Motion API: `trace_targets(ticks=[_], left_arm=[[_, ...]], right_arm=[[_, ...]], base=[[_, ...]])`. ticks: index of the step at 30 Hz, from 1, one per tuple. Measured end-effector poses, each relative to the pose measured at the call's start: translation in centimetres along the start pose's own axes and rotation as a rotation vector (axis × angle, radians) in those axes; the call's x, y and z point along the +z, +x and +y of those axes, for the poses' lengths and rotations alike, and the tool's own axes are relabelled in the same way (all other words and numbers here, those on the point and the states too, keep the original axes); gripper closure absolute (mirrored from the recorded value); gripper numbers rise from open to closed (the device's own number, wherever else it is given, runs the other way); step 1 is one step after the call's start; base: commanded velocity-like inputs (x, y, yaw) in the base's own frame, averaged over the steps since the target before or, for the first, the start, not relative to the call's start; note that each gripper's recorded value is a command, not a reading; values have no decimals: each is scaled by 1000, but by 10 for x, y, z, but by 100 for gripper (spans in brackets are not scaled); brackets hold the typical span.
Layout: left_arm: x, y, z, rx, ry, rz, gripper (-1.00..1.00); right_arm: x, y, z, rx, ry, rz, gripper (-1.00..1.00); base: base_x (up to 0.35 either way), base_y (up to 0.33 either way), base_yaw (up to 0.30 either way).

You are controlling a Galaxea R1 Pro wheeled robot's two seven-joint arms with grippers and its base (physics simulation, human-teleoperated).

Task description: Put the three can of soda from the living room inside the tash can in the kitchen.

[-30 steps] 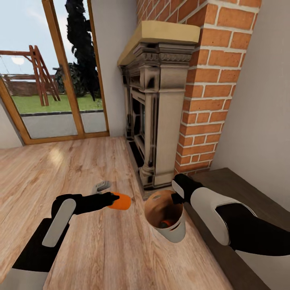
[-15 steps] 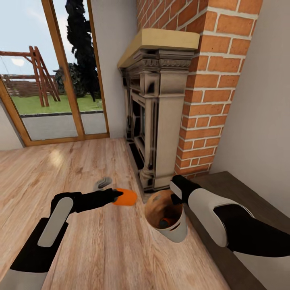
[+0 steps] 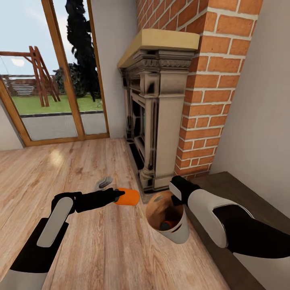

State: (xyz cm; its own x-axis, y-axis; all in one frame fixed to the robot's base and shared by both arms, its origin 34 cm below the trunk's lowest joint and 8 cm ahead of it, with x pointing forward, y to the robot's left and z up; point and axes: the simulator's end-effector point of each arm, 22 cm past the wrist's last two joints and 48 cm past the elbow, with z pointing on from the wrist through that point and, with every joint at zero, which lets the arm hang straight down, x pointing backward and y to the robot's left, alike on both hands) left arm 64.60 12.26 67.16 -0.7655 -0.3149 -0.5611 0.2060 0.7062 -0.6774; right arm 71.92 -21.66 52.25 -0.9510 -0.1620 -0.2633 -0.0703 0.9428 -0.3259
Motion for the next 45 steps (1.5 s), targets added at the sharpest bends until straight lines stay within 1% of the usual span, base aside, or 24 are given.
trace_targets(ticks=[6,13,18,22,26,29,32,37,42,45], left_arm=[[0,0,-1,0,4,1,100],[0,1,-1,0,5,1,100],[2,2,-3,1,8,5,100],[8,12,-12,18,19,30,100],[14,21,-19,33,26,54,100],[17,26,-22,39,29,67,100],[21,32,-26,44,33,80,100],[34,49,-47,57,62,114,100],[38,55,-55,61,72,126,100],[45,66,-59,63,77,153,100]], right_arm=[[0,1,6,17,-26,5,100],[0,1,4,4,-15,1,100],[0,2,11,12,-48,4,100],[0,2,14,14,-61,4,100],[0,1,14,-7,-60,0,100],[0,1,23,2,-104,2,100],[-1,2,31,23,-140,7,100],[-1,1,25,-9,-113,0,100],[-1,1,31,10,-138,4,100],[-1,1,30,5,-134,3,100]], base=[[0,0,0],[0,0,0],[0,0,0],[0,0,0],[0,0,0],[0,0,0],[0,0,0],[0,0,0],[0,0,0],[0,0,0]])
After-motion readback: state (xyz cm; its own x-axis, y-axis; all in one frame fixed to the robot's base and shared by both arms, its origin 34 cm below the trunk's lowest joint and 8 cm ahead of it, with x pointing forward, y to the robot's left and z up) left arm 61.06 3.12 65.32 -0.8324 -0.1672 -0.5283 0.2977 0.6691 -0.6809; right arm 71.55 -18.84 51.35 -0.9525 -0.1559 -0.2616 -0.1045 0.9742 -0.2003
